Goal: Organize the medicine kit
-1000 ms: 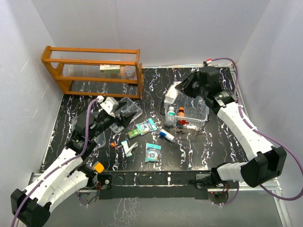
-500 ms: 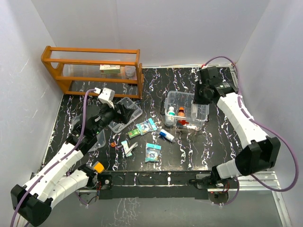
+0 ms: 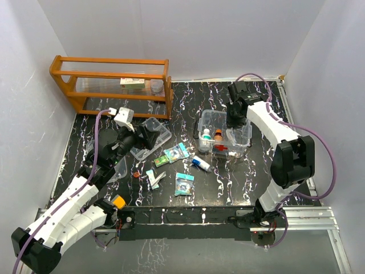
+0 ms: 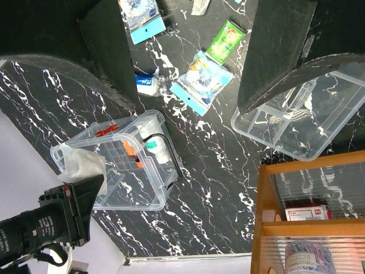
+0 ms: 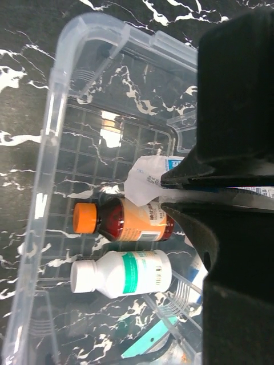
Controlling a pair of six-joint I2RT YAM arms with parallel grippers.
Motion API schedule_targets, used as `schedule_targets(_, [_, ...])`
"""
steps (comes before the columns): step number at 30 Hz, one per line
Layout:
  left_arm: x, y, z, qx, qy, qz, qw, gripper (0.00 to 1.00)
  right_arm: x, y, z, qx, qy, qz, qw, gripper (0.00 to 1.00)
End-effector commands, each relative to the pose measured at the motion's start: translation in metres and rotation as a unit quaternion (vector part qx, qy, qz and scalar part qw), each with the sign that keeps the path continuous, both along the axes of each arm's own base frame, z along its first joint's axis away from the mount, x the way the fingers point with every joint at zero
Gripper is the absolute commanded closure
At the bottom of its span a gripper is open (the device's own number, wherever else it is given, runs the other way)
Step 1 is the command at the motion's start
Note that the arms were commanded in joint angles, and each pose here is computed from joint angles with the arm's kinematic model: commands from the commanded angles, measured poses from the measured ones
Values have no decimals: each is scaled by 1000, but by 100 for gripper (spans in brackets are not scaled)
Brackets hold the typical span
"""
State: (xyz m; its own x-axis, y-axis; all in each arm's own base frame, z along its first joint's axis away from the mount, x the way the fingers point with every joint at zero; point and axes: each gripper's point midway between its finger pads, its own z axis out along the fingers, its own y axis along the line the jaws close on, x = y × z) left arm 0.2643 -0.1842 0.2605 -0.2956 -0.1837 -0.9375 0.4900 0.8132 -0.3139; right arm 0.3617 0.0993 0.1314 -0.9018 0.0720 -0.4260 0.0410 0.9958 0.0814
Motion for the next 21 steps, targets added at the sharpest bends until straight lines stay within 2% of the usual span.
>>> schedule_targets(1, [-1, 3, 7, -11, -10, 10, 1000, 30, 39, 0, 44, 6, -103, -16, 995, 89])
schedule_targets(7, [-1, 5, 6, -9, -10, 14, 1000, 30, 46, -6, 70, 15, -186, -39, 982, 89])
schedule_targets(10, [-1, 6, 7, -10, -11, 16, 1000, 30, 40, -7, 64, 16, -185, -39, 982, 89])
schedule_targets(15, [-1, 6, 7, -11, -10, 16, 1000, 29, 21, -4, 35, 29, -144, -43, 988, 89])
schedule_targets(21, [-2, 5, 6, -12, -9, 14, 1000, 29, 15, 0, 12, 53, -163, -48, 984, 89])
